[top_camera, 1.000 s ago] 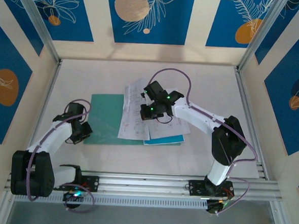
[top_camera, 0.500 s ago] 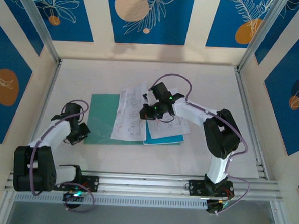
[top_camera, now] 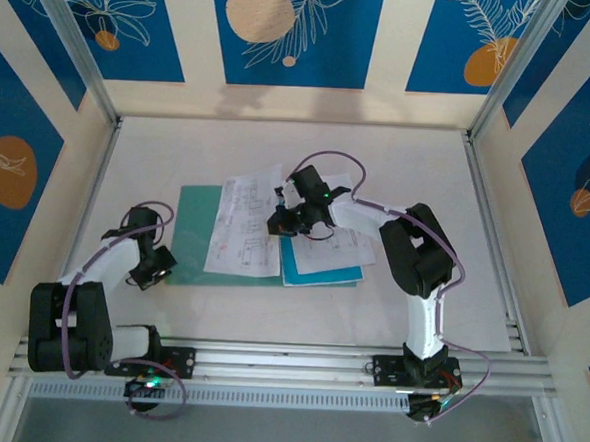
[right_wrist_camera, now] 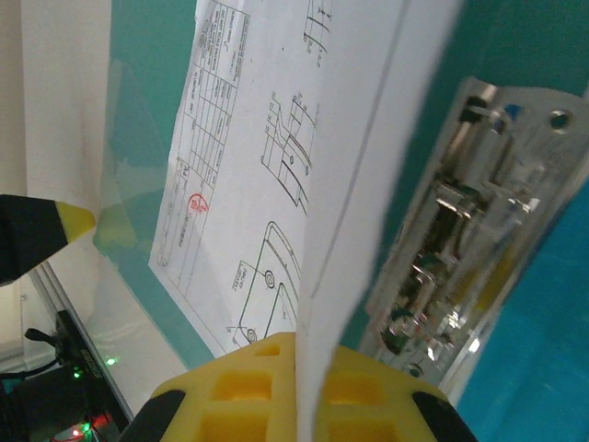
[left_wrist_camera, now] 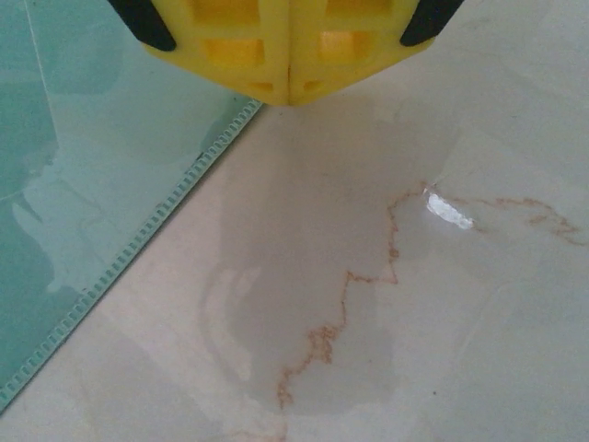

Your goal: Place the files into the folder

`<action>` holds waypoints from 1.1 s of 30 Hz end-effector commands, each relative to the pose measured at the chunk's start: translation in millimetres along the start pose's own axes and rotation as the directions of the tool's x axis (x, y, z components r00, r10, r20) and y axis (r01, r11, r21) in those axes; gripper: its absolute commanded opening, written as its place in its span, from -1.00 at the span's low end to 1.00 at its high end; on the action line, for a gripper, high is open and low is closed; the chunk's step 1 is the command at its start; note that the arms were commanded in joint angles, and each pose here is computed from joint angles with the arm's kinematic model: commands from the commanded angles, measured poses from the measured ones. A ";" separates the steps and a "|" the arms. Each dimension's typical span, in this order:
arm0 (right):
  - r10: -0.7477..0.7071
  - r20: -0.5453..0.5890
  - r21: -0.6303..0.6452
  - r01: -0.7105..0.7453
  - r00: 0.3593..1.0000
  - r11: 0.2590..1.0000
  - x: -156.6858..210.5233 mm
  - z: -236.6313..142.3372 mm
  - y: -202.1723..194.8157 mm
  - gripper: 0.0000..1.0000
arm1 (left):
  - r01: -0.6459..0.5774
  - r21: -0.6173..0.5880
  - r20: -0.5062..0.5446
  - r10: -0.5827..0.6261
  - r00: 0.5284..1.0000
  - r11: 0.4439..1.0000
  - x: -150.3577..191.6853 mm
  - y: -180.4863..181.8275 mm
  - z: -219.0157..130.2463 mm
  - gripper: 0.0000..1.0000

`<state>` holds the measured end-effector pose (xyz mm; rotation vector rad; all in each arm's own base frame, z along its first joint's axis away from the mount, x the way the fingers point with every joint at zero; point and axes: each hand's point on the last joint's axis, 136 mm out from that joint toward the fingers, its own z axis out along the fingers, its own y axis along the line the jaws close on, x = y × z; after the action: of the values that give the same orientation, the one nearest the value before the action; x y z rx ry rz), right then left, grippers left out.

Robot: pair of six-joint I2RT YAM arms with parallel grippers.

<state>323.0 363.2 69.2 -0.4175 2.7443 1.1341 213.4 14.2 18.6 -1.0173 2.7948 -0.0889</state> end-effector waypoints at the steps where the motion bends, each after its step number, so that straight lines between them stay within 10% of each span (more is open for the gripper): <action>1: -0.018 -0.004 -0.061 0.018 1.000 0.998 -6.9 9.9 17.8 -1.00 | 0.020 -0.007 -0.013 -0.021 1.000 1.000 1.3 3.6 3.6 -1.00; 33: -0.011 -0.079 -0.135 0.000 0.997 0.991 -2.7 71.4 38.1 -1.00 | 0.048 0.029 -0.043 -0.047 0.998 0.998 7.2 -2.1 10.3 -1.00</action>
<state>318.3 430.3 42.2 -0.4798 2.7463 1.2913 217.9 10.9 14.9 -1.0455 2.7854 -0.1266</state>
